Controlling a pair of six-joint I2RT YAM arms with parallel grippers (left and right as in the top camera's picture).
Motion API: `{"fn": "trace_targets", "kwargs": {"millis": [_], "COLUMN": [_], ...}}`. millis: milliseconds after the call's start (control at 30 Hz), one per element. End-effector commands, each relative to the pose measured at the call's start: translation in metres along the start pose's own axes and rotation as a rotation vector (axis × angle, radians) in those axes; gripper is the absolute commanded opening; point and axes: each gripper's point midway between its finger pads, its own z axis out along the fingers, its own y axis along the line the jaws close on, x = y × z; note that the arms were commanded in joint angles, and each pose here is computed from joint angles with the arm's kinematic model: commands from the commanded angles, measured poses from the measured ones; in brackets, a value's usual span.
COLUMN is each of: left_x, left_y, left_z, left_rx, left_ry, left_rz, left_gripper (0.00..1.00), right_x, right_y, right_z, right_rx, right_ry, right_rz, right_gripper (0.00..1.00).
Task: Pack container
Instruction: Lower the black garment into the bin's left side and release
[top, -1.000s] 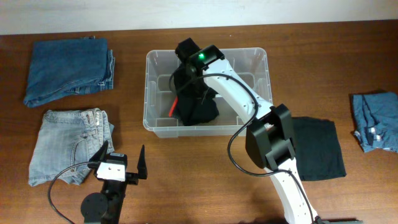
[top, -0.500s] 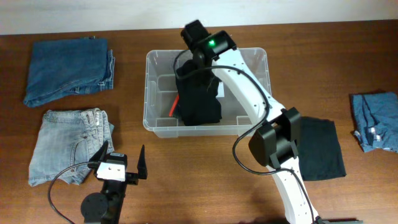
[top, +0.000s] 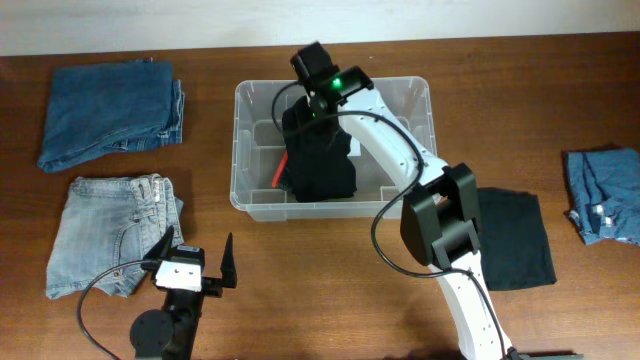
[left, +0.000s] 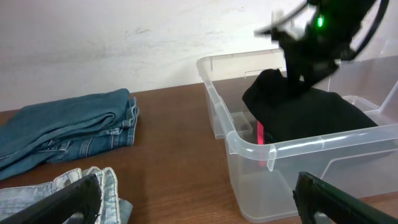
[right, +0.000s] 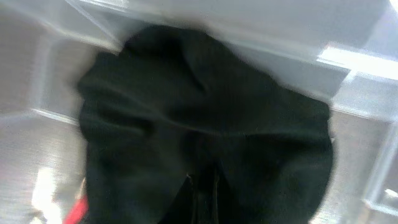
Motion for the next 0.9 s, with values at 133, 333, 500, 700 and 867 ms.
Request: {"fn": "trace_targets", "kwargs": {"millis": [133, 333, 500, 700, 867], "left_x": [0.001, 0.001, 0.001, 0.001, 0.001], "left_y": [-0.001, -0.001, -0.001, -0.001, -0.001], "left_z": [0.000, 0.000, 0.000, 0.000, 0.000], "left_rx": [0.009, 0.009, 0.009, 0.009, 0.009], "left_ry": [-0.001, -0.001, 0.000, -0.001, 0.000], "left_rz": [0.009, 0.009, 0.009, 0.009, 0.009], "left_gripper": [0.99, 0.99, 0.99, 0.99, 0.99], "right_x": [0.035, 0.000, -0.012, 0.023, 0.051], "right_y": [-0.011, -0.003, -0.041, -0.077, -0.085], "right_z": [0.041, -0.019, -0.080, -0.064, -0.021], "right_rx": [0.022, -0.005, 0.157, 0.178, 0.164], "right_ry": [0.092, -0.009, -0.045, 0.128, 0.213], "right_rz": [0.001, -0.006, 0.016, 0.068, 0.087], "right_gripper": [0.04, 0.07, 0.17, 0.17, 0.14]}}
